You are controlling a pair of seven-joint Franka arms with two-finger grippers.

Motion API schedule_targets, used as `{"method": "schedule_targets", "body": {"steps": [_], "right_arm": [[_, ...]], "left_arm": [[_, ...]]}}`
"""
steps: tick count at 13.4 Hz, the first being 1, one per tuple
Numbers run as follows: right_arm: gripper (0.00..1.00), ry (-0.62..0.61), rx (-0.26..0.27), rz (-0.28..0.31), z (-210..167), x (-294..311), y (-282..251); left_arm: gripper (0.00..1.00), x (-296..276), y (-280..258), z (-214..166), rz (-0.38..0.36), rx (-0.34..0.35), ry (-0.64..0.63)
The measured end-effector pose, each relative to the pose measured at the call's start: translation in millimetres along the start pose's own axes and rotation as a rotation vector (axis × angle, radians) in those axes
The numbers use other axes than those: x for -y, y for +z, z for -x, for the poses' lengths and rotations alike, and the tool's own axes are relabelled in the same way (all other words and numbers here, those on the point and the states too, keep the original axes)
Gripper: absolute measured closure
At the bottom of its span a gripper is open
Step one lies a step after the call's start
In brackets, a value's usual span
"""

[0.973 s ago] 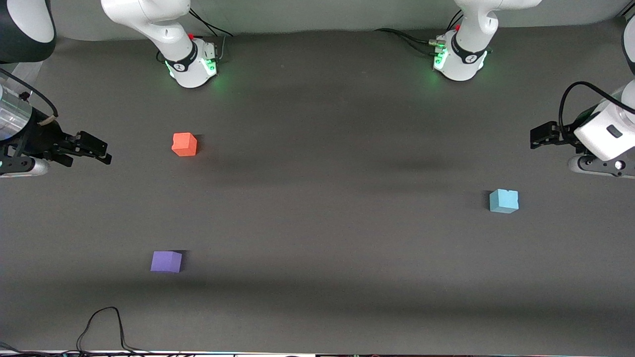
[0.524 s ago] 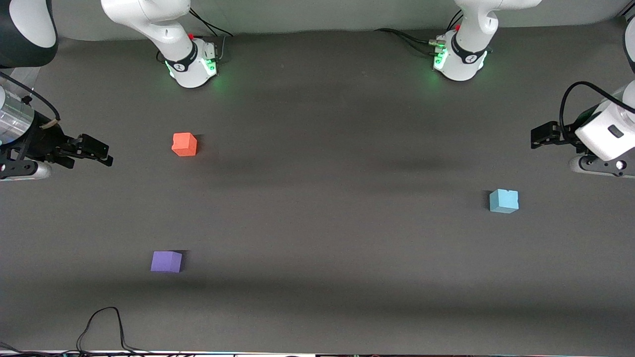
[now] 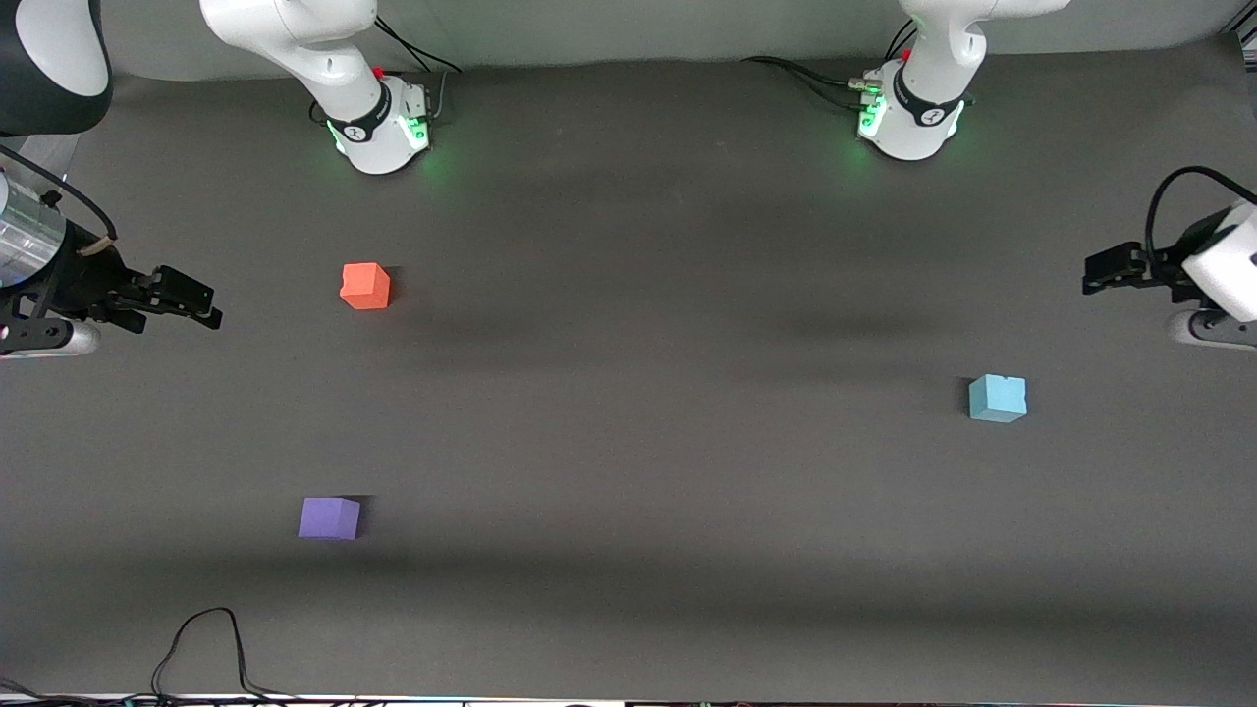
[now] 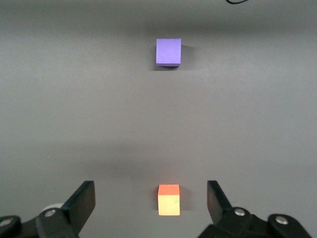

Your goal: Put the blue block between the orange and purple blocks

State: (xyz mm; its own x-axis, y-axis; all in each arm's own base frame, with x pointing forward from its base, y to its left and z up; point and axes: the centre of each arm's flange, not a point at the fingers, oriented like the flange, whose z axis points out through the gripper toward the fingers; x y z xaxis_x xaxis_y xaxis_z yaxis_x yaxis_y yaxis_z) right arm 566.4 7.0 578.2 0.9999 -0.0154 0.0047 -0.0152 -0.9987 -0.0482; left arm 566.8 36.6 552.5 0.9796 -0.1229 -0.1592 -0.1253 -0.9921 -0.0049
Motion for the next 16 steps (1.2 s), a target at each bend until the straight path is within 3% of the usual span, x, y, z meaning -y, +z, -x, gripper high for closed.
{"method": "schedule_targets", "body": {"steps": [7, 16], "right_arm": [[0.00, 0.002, 0.004, 0.000, 0, -1, 1], [0.00, 0.002, 0.020, 0.002, -5, 0, 10]], "left_arm": [[0.00, 10, 58, -27, -0.016, -0.013, 0.084], [0.00, 13, 247, -47, -0.053, -0.116, 0.119]]}}
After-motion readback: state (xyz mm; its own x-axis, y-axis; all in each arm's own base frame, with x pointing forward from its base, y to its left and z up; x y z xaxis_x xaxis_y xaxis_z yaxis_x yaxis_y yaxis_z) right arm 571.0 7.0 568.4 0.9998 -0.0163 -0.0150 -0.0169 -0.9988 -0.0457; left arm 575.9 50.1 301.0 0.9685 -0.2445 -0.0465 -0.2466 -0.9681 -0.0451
